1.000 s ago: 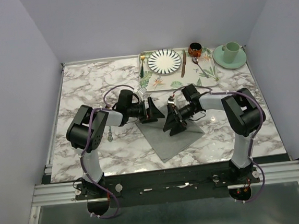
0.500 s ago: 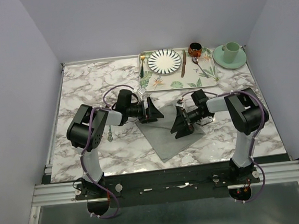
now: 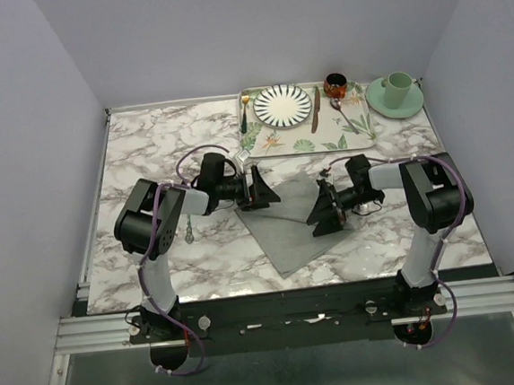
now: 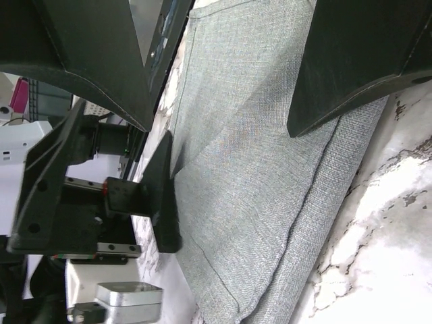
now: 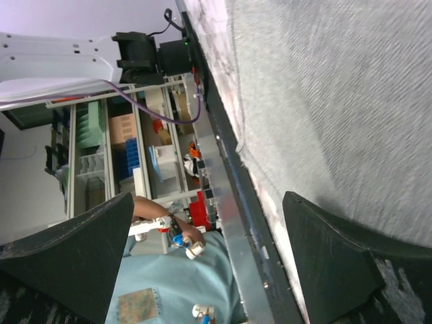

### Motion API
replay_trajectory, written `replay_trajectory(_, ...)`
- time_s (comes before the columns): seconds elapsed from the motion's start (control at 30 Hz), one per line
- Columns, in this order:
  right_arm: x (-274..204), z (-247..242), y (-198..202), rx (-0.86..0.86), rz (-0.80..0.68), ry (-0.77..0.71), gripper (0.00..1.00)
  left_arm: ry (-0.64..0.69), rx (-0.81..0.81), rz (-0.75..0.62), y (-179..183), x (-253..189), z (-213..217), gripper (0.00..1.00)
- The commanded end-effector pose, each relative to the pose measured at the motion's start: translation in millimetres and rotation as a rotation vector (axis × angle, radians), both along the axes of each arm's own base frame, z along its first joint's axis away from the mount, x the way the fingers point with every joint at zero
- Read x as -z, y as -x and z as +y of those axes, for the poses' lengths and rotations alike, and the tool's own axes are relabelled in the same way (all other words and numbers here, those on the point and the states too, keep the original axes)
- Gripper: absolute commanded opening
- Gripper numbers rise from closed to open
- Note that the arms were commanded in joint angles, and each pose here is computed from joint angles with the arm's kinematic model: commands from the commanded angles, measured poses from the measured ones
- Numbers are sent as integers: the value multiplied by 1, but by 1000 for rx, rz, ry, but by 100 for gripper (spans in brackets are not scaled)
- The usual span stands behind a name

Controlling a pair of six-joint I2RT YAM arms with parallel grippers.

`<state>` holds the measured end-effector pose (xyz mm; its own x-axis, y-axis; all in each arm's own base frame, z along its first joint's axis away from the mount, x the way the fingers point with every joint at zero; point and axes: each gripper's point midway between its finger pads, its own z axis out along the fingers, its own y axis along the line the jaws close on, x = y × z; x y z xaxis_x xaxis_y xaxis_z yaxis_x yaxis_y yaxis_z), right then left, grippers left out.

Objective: Fold the napkin into a case and place the utensils inside
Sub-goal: Smooth out the upper triangle-folded napkin at the center of the board.

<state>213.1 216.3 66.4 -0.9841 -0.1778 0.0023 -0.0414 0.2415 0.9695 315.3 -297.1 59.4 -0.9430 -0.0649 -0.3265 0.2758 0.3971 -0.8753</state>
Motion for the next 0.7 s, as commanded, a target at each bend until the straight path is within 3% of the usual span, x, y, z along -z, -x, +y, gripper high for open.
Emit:
replay_trajectory(0.0,-33,-7,3,-5,-38,24,100,24,4,-99,-8,-30,5,96)
replay_trajectory(0.1,-37,-10,4,-8,-80,61,99,55,18,-205,-7,-66,4,96)
replay_trajectory(0.17,-38,-12,5,-7,-104,87,93,41,27,-249,-1,-82,4,96)
replay_trajectory(0.27,-26,-17,4,-6,-115,155,76,21,47,-283,12,-88,-2,94)
replay_trajectory(0.47,-7,-21,-8,5,-137,237,59,-2,145,-238,48,-68,-38,75)
replay_trajectory(0.6,0,-23,-22,13,-156,266,52,-5,199,-191,63,-51,-65,50)
replay_trajectory(0.67,1,-23,-26,11,-166,271,48,-14,200,-168,60,-41,-71,43)
